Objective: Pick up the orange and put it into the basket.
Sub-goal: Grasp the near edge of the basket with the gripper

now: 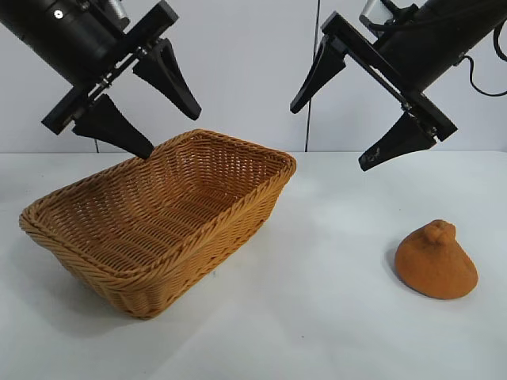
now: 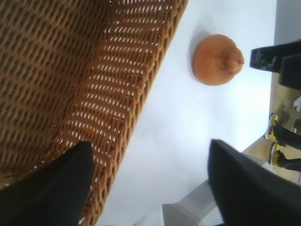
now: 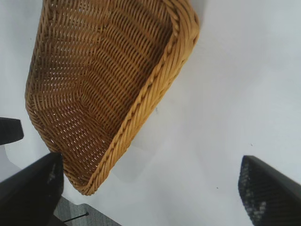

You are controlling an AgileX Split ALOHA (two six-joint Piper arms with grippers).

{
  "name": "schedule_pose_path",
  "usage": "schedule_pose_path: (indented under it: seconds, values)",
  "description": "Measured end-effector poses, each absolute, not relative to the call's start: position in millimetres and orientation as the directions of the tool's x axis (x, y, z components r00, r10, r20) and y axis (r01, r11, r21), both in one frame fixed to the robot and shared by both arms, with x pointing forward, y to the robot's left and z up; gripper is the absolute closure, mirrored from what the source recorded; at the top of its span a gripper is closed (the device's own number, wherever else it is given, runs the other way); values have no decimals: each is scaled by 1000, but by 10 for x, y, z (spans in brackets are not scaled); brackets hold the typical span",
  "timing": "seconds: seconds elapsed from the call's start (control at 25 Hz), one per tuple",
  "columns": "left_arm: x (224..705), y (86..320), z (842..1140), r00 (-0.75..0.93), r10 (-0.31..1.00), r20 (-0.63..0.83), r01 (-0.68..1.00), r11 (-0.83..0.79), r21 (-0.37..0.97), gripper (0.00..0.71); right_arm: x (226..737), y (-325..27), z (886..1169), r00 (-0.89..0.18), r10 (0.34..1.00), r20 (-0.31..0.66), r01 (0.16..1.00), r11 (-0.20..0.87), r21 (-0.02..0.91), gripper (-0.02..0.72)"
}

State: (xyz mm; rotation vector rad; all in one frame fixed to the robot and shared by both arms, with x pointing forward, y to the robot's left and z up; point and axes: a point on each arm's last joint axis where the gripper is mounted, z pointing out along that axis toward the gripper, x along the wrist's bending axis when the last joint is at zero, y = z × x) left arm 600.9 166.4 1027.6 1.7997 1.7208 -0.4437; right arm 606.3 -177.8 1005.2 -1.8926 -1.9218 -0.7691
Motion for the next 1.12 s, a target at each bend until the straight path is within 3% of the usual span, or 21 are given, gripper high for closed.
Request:
schedule_pose_path:
  seconds: [0.24, 0.52, 0.88, 1.12]
  values:
    - [5746, 1850, 10628, 82, 866, -494, 982, 13, 186, 88, 6063, -1778, 10052, -59, 808, 586, 989, -31, 142, 10]
    - [5524, 1917, 10795, -121, 903, -411, 973, 191, 132, 63, 6069, -1779, 10053, -60, 809, 585, 988, -34, 148, 10]
    - [5410, 1930, 10286, -542, 753, -373, 805, 593, 28, 62, 6070, -1779, 10053, -60, 809, 585, 988, -35, 150, 10]
    - [5348, 1980, 9986, -665, 640, -385, 691, 723, 7, 62, 6070, -1779, 10053, -63, 809, 584, 988, -32, 151, 10]
